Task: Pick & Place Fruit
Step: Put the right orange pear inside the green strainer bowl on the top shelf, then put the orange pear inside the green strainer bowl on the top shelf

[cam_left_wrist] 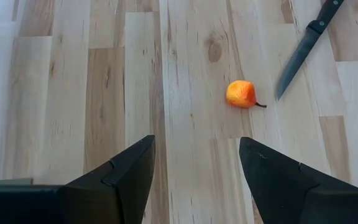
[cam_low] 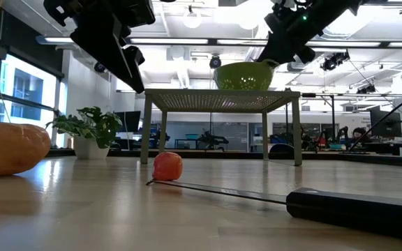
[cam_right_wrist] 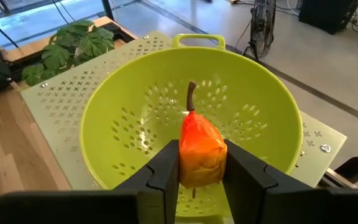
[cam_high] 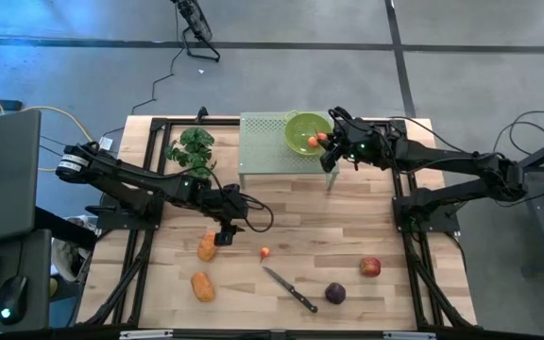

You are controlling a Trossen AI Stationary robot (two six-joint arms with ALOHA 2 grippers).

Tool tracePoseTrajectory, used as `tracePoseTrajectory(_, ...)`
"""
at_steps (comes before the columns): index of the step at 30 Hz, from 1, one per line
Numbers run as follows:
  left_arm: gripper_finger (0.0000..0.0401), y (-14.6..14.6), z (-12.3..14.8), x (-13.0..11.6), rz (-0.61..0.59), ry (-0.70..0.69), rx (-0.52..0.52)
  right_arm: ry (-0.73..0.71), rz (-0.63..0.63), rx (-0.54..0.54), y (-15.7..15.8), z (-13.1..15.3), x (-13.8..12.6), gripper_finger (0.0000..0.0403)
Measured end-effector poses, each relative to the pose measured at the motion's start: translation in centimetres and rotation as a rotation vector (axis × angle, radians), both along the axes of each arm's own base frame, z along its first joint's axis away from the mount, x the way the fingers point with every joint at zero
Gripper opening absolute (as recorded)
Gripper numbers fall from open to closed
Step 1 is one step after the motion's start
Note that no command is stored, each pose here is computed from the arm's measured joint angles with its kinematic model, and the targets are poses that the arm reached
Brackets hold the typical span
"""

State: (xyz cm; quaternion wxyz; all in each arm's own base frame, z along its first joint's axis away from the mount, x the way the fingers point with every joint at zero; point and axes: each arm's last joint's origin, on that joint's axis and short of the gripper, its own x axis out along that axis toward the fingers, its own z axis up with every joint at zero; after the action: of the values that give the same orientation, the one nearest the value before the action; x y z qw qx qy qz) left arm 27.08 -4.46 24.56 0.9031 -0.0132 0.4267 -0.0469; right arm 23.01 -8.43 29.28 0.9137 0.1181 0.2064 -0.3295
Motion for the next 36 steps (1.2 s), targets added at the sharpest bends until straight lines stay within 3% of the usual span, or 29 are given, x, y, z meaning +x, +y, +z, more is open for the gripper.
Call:
tracePoseTrajectory(18,0.0230,0.0,0.0,0.0,0.001,0.000,-0.001,-0.002,-0.042,-0.018,-0.1,0.1,-0.1,0.0183)
tracePoseTrajectory(29,0.0230,0.0,0.1,0.2,0.136,-0.005,-0.118,-0.089,0.088,-0.006,2.0,1.8,-1.0,0.0182)
tracePoseTrajectory(36,0.0230,-0.8,0.5,0.5,0.125,-0.064,-0.141,-0.134,0.205,0.004,4.8,2.5,-1.2,0.0177)
